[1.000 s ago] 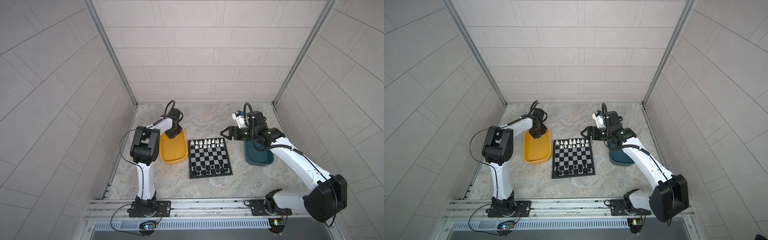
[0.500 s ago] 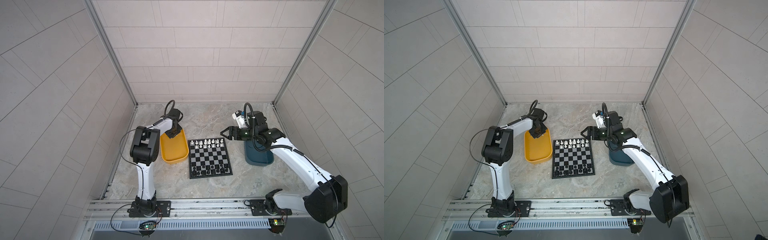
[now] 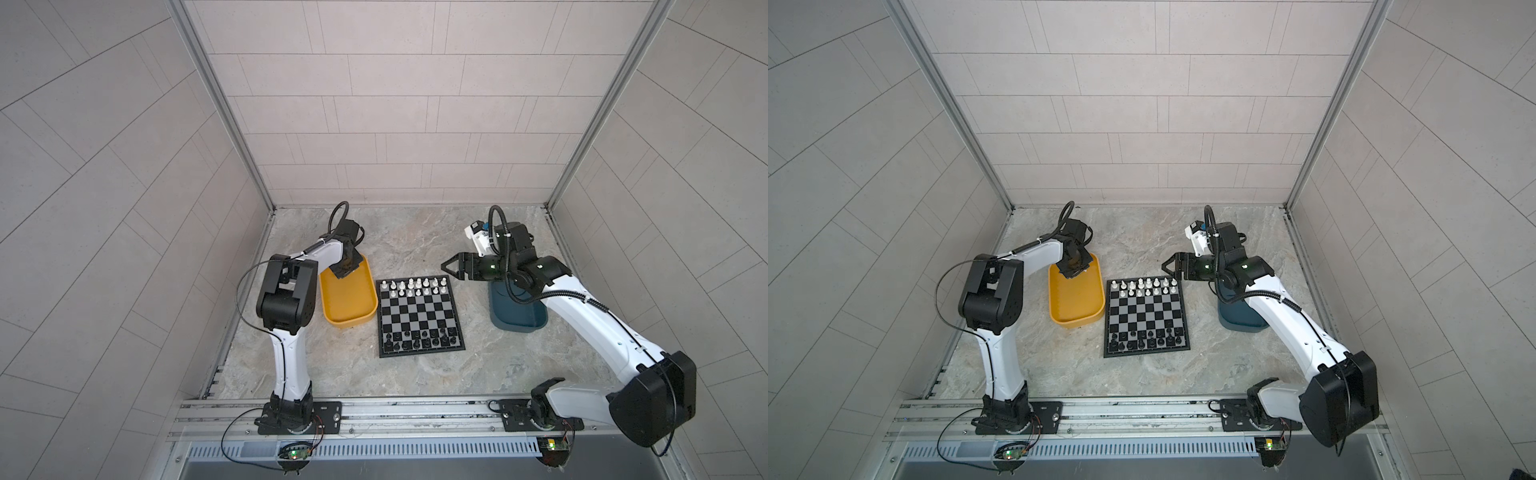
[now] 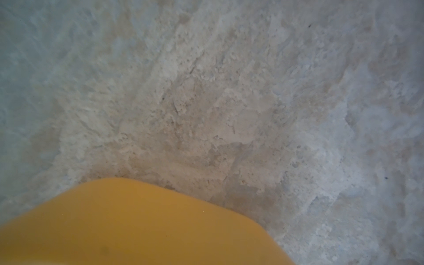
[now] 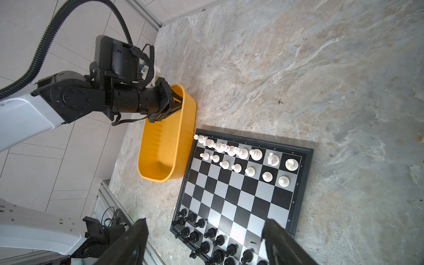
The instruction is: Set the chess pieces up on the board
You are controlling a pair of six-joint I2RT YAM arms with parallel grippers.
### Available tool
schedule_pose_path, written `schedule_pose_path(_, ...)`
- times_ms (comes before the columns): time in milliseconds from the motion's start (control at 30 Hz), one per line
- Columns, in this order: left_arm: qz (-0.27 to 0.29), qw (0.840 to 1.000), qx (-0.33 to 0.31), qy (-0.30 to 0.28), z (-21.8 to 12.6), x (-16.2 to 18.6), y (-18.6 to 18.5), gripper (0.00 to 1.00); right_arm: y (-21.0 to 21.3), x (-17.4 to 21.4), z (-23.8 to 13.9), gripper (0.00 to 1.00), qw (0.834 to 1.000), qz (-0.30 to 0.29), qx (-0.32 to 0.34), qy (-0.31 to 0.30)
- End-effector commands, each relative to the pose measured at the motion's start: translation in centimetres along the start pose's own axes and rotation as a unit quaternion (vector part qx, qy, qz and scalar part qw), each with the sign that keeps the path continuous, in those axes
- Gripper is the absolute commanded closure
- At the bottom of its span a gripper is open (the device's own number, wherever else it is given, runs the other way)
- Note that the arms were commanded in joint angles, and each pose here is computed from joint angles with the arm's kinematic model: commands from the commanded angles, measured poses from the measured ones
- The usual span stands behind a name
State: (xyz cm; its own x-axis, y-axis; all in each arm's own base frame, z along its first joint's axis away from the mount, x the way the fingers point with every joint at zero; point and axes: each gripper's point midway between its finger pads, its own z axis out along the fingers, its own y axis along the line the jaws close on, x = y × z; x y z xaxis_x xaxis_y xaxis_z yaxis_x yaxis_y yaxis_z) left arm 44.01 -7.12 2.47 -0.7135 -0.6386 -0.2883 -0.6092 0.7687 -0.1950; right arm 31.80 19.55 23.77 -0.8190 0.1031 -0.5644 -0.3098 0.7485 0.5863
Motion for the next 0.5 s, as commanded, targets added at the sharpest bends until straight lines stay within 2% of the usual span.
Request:
schedule_pose_path(0,0.019,1.000,0.013,0.017,-2.8,0.7,0.7,0.86,0.3,-0.6,-0.7,0.20,1.000,-0.003,0.001,-0.021)
schedule_pose_path(233,0.034,0.995,0.087,0.035,-9.3,1.7,-0.1,0.86,1.9,-1.0,0.7,0.20,1.000,-0.013,-0.007,-0.027)
schedule_pose_path(467,-0.041,0.969,0.221,0.099,-16.1,4.7,-2.9,0.86,6.9,-2.0,6.4,0.21,0.994,-0.057,-0.066,-0.060)
